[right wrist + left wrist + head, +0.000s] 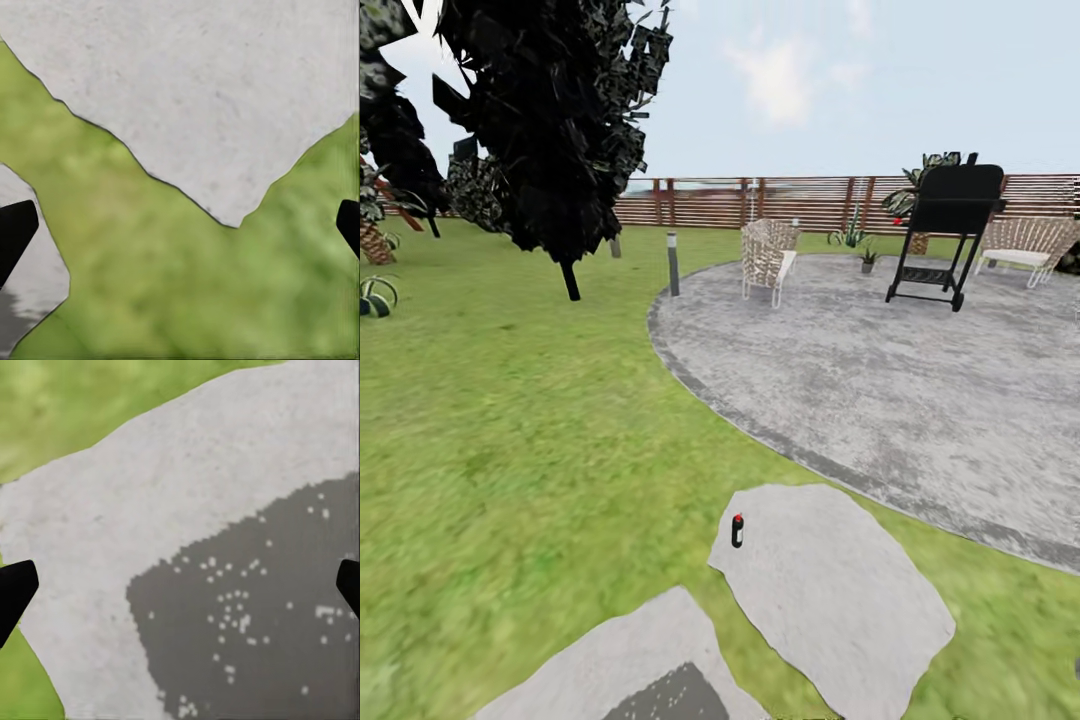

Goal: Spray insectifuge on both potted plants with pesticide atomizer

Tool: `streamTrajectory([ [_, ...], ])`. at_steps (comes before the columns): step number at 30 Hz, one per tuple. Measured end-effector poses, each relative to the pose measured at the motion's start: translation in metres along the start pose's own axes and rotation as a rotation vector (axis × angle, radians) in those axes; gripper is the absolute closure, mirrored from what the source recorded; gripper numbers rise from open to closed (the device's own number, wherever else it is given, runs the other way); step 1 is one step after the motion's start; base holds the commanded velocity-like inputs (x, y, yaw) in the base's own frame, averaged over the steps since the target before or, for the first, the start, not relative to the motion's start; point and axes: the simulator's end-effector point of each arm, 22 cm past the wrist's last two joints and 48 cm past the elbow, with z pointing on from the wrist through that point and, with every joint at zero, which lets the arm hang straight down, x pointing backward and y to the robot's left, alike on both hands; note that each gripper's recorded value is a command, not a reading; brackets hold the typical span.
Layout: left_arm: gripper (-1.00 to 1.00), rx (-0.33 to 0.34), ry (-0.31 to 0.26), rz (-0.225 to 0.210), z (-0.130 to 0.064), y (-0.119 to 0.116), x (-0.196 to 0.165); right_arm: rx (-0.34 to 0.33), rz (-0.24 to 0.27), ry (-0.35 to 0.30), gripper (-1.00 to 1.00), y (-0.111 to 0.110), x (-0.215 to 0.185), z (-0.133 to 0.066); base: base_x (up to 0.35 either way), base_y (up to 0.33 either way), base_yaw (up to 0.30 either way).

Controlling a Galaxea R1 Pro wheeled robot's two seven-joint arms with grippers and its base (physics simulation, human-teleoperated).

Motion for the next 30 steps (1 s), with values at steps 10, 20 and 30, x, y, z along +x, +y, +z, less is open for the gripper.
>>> streamTrajectory([
  [10, -1.00, 0.000, -0.001, 0.000, 0.0001, 0.0000, -0.0003, 0.000, 0.001, -0.003, -1.00, -0.0001, -0.0012, 0.0002, 0.000, 0.036, -0.267],
  [20, -1.00, 0.000, -0.001, 0.000, 0.0001, 0.0001, -0.0006, -0.001, 0.001, -0.003, -1.00, 0.0000, -0.0012, 0.0002, 0.042, 0.254, -0.267],
  [30, -1.00, 0.000, -0.001, 0.000, 0.0002, 0.0000, -0.0006, 0.000, 0.001, -0.003, -1.00, -0.0001, -0.0013, 0.0003, 0.063, 0.250, -0.268],
])
